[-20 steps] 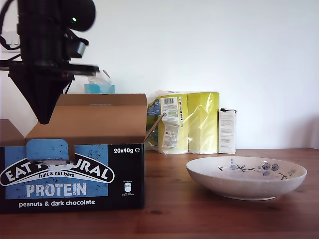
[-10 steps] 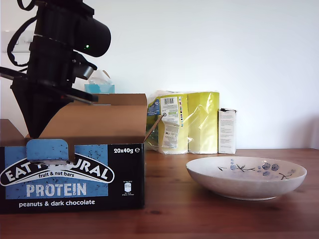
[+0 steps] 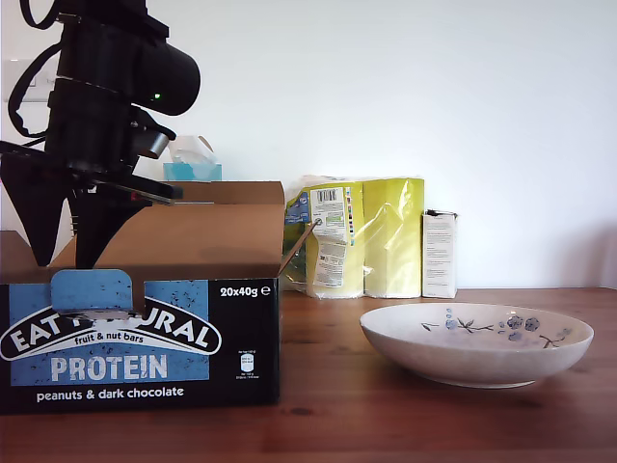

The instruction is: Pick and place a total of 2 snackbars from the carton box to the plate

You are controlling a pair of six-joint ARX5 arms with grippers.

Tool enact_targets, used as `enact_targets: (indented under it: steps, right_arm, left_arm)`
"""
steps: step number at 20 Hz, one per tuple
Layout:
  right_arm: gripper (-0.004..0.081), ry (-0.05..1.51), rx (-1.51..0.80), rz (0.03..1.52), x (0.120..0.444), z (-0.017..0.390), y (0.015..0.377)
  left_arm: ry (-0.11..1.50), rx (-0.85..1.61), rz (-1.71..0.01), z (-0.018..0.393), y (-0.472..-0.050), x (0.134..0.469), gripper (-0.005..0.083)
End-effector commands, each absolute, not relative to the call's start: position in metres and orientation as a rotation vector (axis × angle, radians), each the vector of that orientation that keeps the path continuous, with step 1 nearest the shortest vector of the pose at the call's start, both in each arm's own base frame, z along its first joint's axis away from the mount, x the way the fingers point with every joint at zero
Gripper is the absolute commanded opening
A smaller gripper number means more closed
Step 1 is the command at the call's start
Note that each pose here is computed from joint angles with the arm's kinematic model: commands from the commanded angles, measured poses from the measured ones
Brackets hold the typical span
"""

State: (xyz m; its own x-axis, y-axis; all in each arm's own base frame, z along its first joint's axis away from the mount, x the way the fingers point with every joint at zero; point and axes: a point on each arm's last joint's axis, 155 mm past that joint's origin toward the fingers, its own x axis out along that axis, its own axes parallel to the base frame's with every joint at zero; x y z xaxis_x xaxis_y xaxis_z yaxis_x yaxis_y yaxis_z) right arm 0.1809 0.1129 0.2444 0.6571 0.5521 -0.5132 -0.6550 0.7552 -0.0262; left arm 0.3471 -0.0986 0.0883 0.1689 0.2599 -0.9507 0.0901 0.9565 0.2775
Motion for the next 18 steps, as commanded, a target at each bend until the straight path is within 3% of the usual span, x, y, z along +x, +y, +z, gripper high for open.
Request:
enact_targets:
  steps: [1, 6, 9, 18]
  right_arm:
    - [-0.0013, 0.502, -0.22, 0.701, 0.18, 0.244, 0.115]
    - [-0.0013, 0.502, -0.22, 0.701, 0.18, 0.244, 0.115]
    - [-0.0013, 0.502, -0.22, 0.701, 0.18, 0.244, 0.115]
    - [-0.0013, 0.498, -0.222, 0.702, 0.181, 0.245, 0.115]
  left_arm:
    - [1.449, 0.309, 0.129, 0.072, -0.099, 0.345, 0.0357]
    - [1.486, 0.328, 0.137, 0.054, -0.099, 0.346, 0.0356]
    - [1.479, 0.328, 0.14, 0.053, -0.098, 0.348, 0.0304]
    - [1.497, 0.377, 0.161, 0.044, -0.09, 0.35, 0.0307]
